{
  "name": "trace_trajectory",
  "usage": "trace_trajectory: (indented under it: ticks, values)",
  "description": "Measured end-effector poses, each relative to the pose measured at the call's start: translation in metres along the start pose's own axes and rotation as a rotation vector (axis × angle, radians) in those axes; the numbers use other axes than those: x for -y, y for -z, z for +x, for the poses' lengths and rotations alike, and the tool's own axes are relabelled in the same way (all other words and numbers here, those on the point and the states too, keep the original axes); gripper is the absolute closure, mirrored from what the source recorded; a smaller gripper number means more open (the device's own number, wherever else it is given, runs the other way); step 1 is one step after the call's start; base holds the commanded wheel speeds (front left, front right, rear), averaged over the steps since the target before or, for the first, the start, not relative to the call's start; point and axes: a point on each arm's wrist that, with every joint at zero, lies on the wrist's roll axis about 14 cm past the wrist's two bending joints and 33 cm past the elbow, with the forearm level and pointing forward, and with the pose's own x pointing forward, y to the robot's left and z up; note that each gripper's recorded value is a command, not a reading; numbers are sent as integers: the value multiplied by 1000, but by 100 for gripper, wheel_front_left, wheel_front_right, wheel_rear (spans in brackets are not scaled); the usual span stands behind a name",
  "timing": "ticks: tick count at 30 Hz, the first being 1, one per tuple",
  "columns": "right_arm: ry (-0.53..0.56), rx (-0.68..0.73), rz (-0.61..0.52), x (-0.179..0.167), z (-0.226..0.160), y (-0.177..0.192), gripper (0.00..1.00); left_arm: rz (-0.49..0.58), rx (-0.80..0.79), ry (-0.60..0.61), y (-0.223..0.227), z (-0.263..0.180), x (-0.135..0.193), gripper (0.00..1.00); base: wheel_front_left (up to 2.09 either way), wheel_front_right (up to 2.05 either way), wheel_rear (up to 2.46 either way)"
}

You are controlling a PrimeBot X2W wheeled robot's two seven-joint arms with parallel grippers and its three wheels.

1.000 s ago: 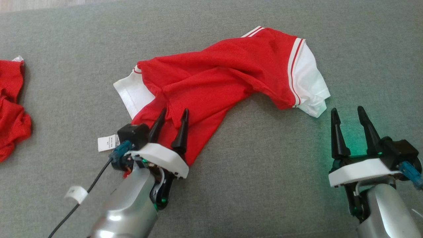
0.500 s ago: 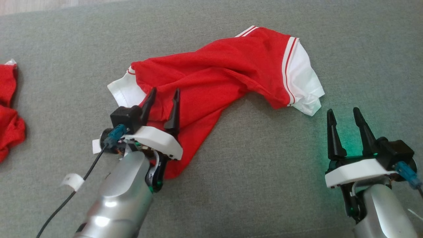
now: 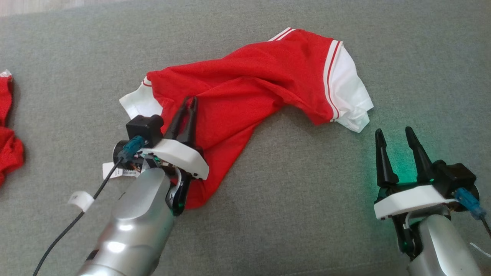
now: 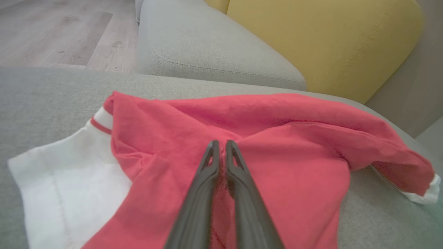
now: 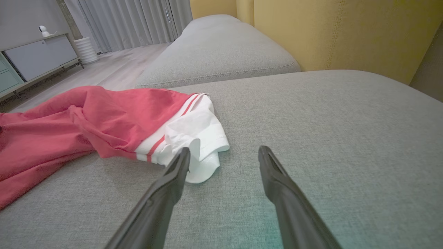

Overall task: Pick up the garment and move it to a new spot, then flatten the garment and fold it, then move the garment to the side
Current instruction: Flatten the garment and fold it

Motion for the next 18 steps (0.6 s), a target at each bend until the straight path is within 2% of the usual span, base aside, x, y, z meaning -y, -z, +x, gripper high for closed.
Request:
trace_trajectory:
  ticks: [5, 10, 18]
  values:
    - [-7, 3, 7, -3, 0, -1, 0, 24, 41, 19, -15, -3, 5, 100, 0, 0, 0]
    - [-19, 21, 25, -10, 0, -7, 0, 38, 203, 41, -66, -17, 16, 100, 0, 0, 0]
    - [-79, 18, 50, -36, -16, -5, 0, 77, 423, 100, -118, -78, 51, 100, 0, 0, 0]
